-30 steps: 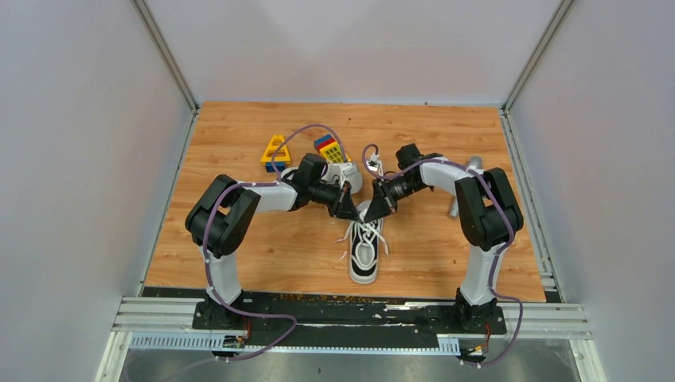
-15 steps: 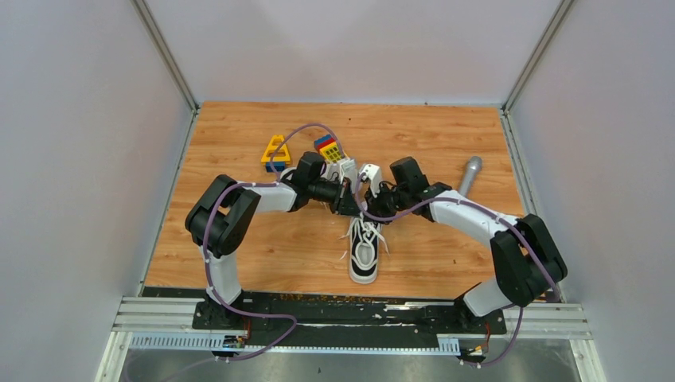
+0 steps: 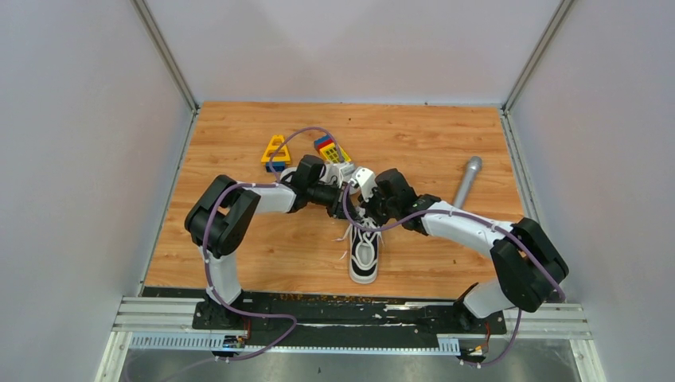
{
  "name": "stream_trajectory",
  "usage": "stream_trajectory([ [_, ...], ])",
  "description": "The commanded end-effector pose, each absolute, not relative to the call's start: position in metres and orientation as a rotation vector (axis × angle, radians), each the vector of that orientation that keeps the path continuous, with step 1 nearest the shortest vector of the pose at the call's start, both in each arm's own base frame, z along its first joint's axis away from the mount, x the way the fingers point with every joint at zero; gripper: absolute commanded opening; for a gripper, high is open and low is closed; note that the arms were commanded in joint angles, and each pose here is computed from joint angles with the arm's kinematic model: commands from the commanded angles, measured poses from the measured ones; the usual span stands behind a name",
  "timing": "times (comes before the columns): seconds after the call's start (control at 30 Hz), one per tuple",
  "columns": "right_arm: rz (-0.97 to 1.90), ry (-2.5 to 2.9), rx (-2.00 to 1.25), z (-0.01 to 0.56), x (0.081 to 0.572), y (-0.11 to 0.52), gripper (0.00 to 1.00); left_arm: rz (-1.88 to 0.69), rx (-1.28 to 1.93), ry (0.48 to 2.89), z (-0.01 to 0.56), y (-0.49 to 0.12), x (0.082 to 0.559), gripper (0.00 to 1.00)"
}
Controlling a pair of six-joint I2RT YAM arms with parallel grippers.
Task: Tie the shoes
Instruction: Cross the shoelace with the shoelace.
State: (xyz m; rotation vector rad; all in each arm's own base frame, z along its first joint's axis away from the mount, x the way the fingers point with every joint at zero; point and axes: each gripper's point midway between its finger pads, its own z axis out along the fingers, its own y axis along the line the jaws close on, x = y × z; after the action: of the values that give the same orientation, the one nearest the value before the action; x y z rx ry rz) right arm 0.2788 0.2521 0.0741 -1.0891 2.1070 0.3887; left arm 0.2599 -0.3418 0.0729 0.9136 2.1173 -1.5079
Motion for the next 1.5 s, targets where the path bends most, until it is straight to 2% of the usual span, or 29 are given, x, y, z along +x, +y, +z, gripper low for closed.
stream_trajectory([
  [0.0,0.21,2.06,-1.009,0.083,0.308,0.241,0.0,-1.468,0.974,2.063,0.084,-0.34,0.258,0.0],
  [0.33,0.123,2.141,-0.958,0.069,0.308,0.239,0.0,-1.518,0.858,2.055,0.091,-0.351,0.268,0.0],
  [0.47,0.006,2.184,-0.806,0.074,0.314,0.23,0.0,-1.541,0.813,2.072,0.088,-0.353,0.269,0.0],
  [0.67,0.057,2.286,-0.769,0.081,0.304,0.235,0.0,-1.551,0.798,2.087,0.082,-0.355,0.27,0.0],
  [0.97,0.129,2.372,-0.788,0.075,0.29,0.24,0.15,-1.556,0.788,2.096,0.077,-0.362,0.275,0.0],
  [1.13,0.168,2.395,-0.801,0.073,0.282,0.241,0.18,-1.56,0.772,2.106,0.075,-0.362,0.276,0.0],
  [1.2,0.186,2.401,-0.806,0.073,0.28,0.241,0.24,-1.562,0.769,2.107,0.074,-0.363,0.277,0.0],
  [1.47,0.252,2.404,-0.796,0.088,0.282,0.243,0.33,-1.568,0.766,2.111,0.073,-0.363,0.277,0.0],
])
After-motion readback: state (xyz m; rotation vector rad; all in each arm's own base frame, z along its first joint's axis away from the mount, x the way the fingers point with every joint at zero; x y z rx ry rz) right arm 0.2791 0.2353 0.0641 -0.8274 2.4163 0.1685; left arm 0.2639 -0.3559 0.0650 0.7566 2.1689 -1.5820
